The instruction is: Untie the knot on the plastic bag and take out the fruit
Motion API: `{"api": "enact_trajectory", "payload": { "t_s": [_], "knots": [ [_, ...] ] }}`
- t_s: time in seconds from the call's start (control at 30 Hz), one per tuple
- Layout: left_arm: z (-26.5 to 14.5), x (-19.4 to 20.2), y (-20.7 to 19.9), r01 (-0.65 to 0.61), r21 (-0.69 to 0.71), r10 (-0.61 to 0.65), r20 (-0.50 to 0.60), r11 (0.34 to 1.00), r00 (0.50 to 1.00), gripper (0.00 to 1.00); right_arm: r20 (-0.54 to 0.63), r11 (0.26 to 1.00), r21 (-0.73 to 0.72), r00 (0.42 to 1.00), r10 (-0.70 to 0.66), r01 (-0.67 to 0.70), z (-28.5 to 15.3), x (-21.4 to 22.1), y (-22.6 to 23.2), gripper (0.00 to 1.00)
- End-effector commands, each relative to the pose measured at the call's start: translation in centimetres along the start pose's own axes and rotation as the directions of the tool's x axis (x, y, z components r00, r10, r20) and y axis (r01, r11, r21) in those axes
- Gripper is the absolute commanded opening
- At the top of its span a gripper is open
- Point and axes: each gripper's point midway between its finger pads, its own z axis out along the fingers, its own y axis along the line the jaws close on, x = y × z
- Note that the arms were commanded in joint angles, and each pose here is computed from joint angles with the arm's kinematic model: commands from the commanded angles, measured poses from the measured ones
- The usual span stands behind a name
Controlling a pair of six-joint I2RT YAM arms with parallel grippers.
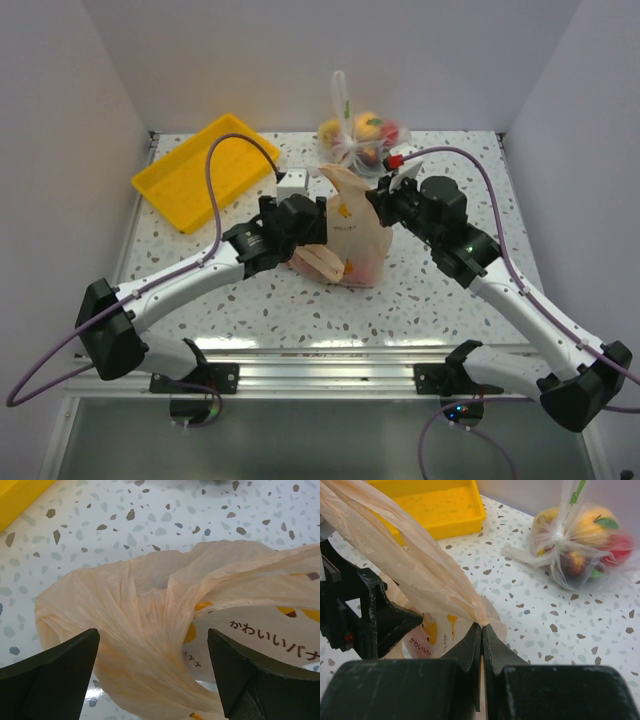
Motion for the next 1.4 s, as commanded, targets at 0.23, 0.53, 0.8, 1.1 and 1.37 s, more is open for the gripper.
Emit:
{"api": "enact_trajectory", "payload": {
  "t_s": [0.23, 0.53, 0.8, 1.1, 1.37],
  "knots": [
    [2.4, -1.4, 8.8, 0.068, -0.192, -0.066, 0.015, 0.979, 0.998, 0.69, 0.053, 0.981, 0.19, 0.997, -0.055, 0.044, -1.5, -1.0, -3.7, 0.0],
    [0.8, -7.4, 14.4, 0.057, -0.249, -0.035, 0.092, 0.967, 0.995, 0.25, 0.051, 0.946, 0.322, 0.997, -0.062, 0.042, -0.4, -1.9, -6.4, 0.0],
    [-1.0, -10.1, 15.5, 0.072, -0.191, -0.048, 0.128, 0.979, 0.991, 0.04, 0.059, 0.906, 0.42, 0.995, -0.078, 0.046, -0.5, -3.3, -9.5, 0.0],
    [-2.0, -5.8, 9.0, 0.112, 0.21, -0.112, -0.014, 0.971, 0.994, 0.0, -0.033, 0.958, 0.286, 0.999, -0.004, 0.014, -0.4, 1.2, -7.4, 0.0],
    [-3.5, 5.9, 6.6, 0.265, 0.355, -0.166, -0.285, 0.896, 0.944, 0.0, -0.162, 0.938, 0.334, 0.975, 0.151, -0.09, -3.9, 6.1, -7.0, 0.32]
  ]
}}
